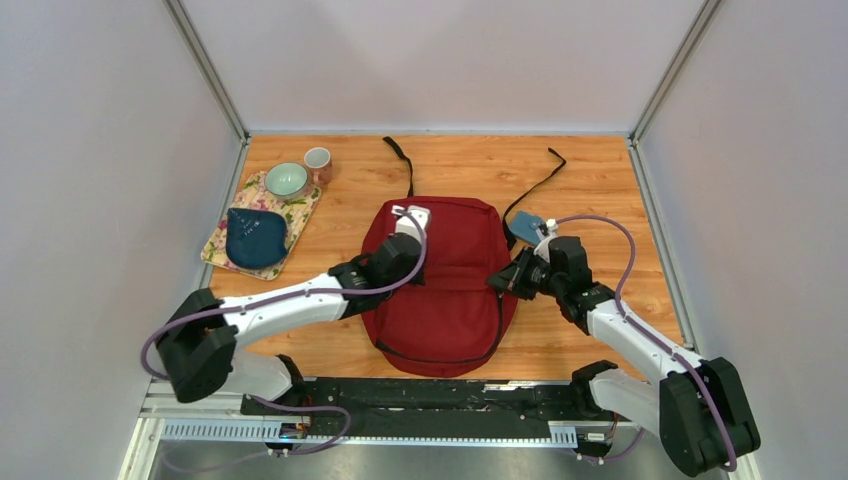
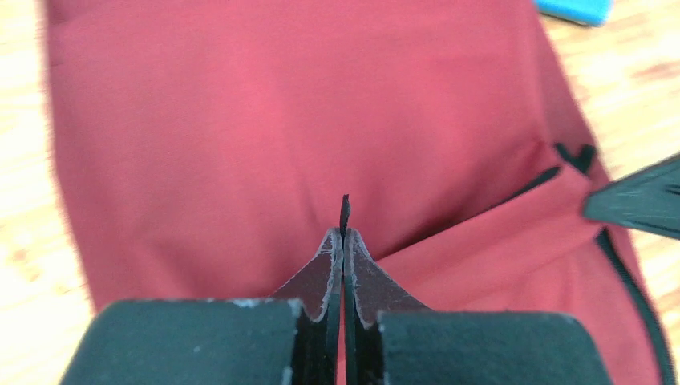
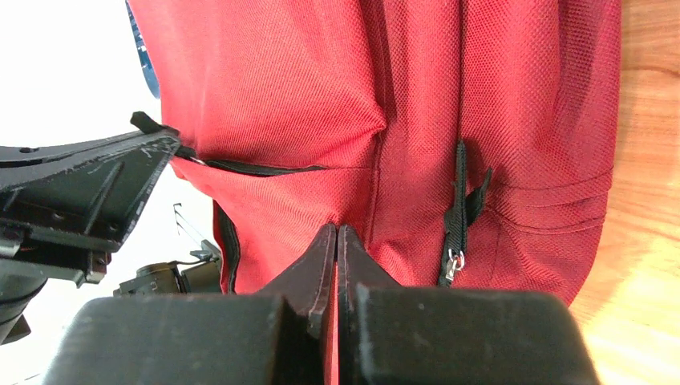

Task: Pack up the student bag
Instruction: Unzip the student bag at the center of the board.

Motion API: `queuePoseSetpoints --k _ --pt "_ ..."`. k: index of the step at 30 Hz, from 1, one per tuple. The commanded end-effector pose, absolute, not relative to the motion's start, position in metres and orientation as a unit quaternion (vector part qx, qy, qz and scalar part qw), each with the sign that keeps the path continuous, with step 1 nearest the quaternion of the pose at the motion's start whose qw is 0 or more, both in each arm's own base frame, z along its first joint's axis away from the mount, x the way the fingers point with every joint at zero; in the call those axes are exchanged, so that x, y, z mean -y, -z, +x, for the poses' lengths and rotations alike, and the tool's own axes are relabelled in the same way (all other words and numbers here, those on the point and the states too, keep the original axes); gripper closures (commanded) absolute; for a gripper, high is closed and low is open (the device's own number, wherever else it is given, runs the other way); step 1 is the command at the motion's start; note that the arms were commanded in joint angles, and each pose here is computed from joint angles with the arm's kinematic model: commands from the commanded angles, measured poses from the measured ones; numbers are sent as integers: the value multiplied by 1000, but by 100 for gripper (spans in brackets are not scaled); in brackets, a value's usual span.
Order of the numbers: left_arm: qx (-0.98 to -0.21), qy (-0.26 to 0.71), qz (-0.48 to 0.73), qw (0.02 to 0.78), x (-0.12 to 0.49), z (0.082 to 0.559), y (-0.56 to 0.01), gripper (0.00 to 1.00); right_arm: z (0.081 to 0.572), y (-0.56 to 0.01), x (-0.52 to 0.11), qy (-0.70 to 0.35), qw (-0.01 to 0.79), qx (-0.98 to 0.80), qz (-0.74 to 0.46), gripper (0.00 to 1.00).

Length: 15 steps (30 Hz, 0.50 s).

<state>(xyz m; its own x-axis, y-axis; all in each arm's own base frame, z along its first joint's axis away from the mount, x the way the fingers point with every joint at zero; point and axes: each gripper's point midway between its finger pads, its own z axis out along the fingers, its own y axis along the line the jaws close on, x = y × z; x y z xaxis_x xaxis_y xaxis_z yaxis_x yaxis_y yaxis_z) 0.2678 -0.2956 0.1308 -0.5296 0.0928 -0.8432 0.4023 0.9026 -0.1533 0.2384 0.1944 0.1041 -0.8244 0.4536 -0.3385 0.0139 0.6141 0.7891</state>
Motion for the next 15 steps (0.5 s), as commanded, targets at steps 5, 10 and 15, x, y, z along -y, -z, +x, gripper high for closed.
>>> queuePoseSetpoints --k 5,10,15 --pt "-859 53 73 504 179 269 -129 100 240 -100 -188 -410 267 -860 144 100" --pt "-866 49 52 495 158 258 -118 100 240 -104 -192 -418 266 -858 137 100" --pt "-875 42 50 480 152 250 -112 83 240 -111 -192 -421 272 -855 132 84"
